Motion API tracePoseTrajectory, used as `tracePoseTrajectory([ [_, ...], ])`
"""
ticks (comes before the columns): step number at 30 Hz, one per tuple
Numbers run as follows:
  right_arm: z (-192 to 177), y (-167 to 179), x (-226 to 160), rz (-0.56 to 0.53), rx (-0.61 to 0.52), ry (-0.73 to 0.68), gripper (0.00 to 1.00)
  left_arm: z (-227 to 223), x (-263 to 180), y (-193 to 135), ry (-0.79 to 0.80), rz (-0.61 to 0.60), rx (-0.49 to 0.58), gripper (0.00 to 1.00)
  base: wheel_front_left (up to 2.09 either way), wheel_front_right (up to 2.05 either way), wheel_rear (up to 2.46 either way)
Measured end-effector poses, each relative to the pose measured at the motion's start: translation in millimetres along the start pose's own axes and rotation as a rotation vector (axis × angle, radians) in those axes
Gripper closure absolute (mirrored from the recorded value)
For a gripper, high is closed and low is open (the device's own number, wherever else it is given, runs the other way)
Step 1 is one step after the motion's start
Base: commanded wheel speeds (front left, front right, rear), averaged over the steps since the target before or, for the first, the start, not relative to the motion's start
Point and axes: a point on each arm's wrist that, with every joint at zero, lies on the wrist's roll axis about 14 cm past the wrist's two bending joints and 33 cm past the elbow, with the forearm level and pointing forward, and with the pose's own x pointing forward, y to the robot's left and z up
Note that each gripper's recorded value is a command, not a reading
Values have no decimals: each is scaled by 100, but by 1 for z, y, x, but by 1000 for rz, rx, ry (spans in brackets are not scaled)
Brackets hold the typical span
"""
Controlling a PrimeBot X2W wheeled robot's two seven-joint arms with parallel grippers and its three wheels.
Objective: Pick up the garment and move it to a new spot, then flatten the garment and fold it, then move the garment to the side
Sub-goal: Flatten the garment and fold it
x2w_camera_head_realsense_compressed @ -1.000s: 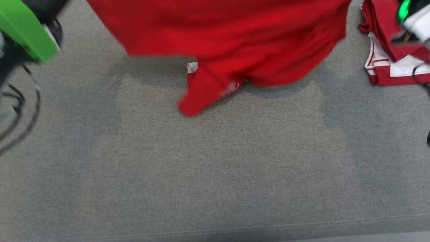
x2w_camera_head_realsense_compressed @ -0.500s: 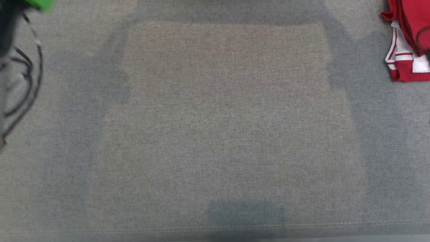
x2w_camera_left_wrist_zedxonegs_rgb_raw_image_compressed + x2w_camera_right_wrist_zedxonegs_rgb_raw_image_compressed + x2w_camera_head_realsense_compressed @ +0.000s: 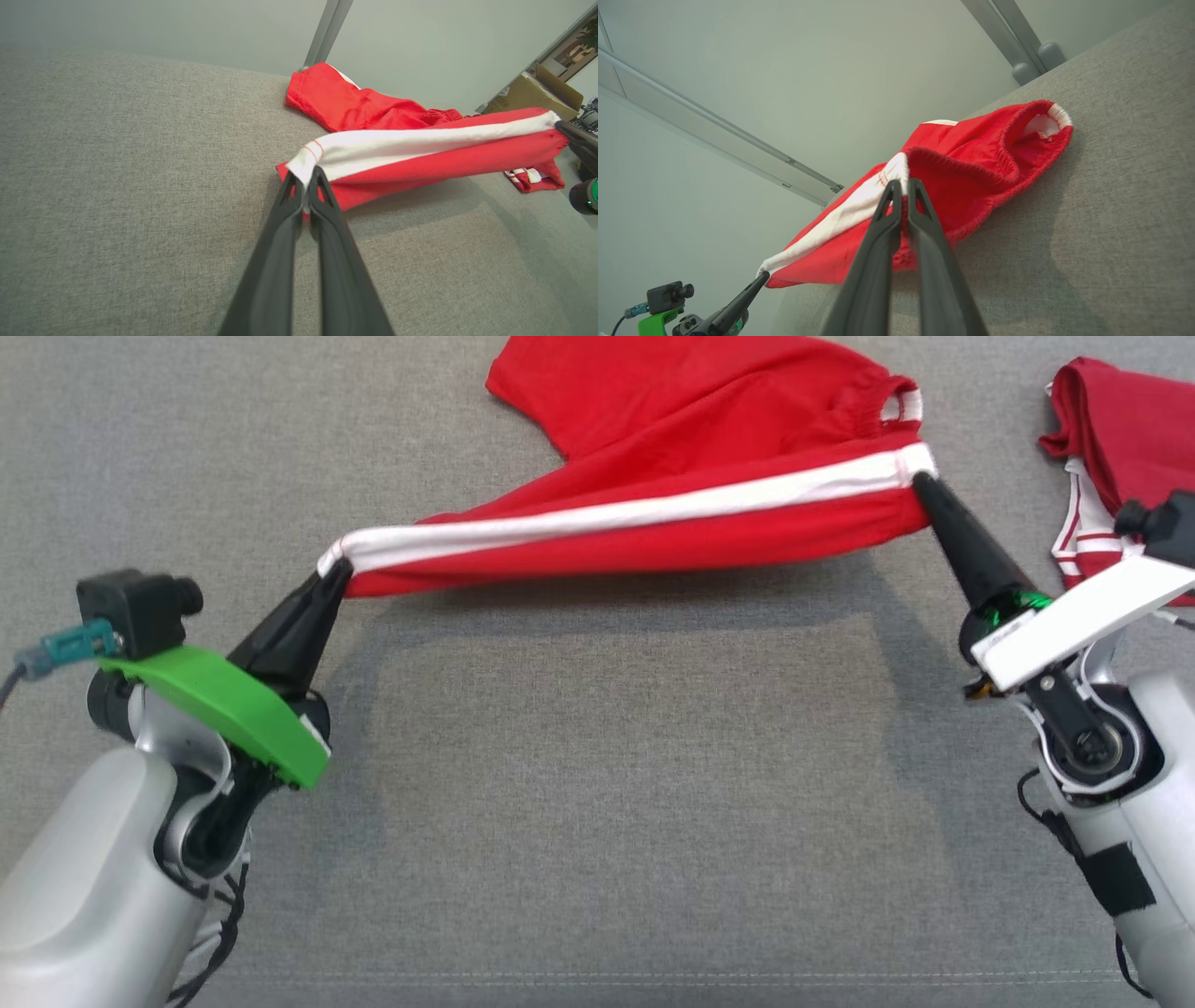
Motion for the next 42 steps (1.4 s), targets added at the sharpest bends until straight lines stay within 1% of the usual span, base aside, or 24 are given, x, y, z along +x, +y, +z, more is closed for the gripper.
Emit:
tracePoseTrajectory([
  [3, -16, 9, -18, 17, -20, 53, 100, -10, -17, -5, 0, -3, 35, 100, 0, 0, 0],
  [4, -16, 9, -18, 17, -20, 53, 100, -10, -17, -5, 0, -3, 35, 100, 0, 0, 0],
  [9, -40, 7, -55, -8, -55, 126, 100, -38, -44, -18, 42, -18, 46, 100, 0, 0, 0],
  [14, -49, 8, -85, -23, -81, 140, 100, -54, -66, -30, 52, -30, 42, 100, 0, 0, 0],
  [21, -67, 2, -125, -71, -46, 134, 100, -61, -88, -38, 29, -31, 42, 100, 0, 0, 0],
  [32, -89, -6, -157, -122, 4, 144, 100, -88, -106, -40, 77, -17, 4, 100, 0, 0, 0],
  [36, -87, -8, -160, -127, 2, 127, 100, -89, -108, -40, 70, -13, -1, 100, 0, 0, 0],
  [42, -83, -1, -158, -106, 12, 94, 100, -77, -104, -43, 22, -24, -4, 100, 0, 0, 0],
])
